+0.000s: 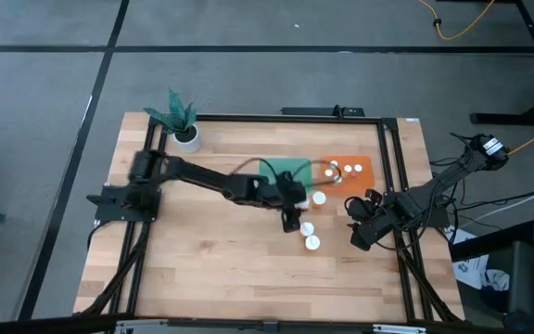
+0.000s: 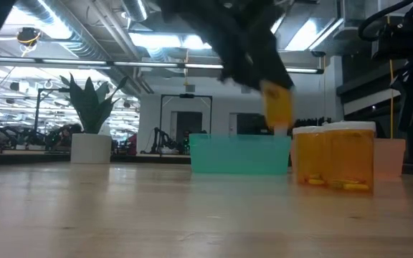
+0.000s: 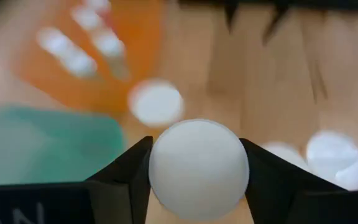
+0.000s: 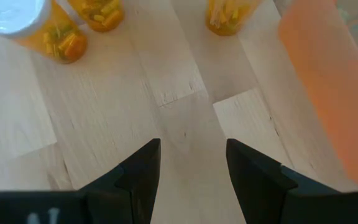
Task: Pick and place medicine bottles into bin by pill shape (circle, oval)
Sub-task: Put the orange pill bottle into the green bin
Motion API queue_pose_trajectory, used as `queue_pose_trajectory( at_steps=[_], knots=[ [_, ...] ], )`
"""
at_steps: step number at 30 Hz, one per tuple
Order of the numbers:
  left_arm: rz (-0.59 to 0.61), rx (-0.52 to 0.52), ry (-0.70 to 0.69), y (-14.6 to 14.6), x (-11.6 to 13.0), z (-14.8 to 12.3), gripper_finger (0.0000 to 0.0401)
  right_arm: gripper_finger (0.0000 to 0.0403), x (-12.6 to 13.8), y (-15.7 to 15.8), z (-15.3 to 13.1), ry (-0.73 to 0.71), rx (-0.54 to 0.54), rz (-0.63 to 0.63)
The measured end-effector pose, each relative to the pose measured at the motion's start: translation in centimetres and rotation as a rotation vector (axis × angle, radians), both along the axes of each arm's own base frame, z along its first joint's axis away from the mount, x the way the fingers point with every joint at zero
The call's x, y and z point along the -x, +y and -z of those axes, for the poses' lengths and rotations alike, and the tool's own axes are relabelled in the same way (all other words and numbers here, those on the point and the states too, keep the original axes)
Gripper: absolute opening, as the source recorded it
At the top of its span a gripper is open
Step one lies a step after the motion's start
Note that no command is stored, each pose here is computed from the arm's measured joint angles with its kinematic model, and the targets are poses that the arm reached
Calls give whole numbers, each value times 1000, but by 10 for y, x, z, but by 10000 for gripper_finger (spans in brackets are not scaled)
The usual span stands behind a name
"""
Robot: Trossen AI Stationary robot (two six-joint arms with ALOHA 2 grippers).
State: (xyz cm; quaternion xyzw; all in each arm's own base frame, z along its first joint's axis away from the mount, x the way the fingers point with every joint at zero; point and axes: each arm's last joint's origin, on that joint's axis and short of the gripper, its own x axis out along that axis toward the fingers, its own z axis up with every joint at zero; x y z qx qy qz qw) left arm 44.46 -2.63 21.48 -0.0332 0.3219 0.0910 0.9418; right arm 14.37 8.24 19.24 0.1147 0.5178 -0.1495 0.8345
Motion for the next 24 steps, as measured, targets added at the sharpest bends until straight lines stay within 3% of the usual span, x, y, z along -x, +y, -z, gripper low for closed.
queue_pose_trajectory(
  at_steps=[5,8,16,24],
  knots=[
    [-129,-159,-11,20,27,-52,183,184,0,0,0,-1,0,0],
    [-186,-170,15,43,37,-62,183,184,0,0,0,-3,-1,0],
    [-236,-86,102,98,46,-13,183,184,-1,0,0,-8,-4,1],
    [-251,-8,104,104,62,27,183,184,-1,0,0,-10,3,-2]
  ],
)
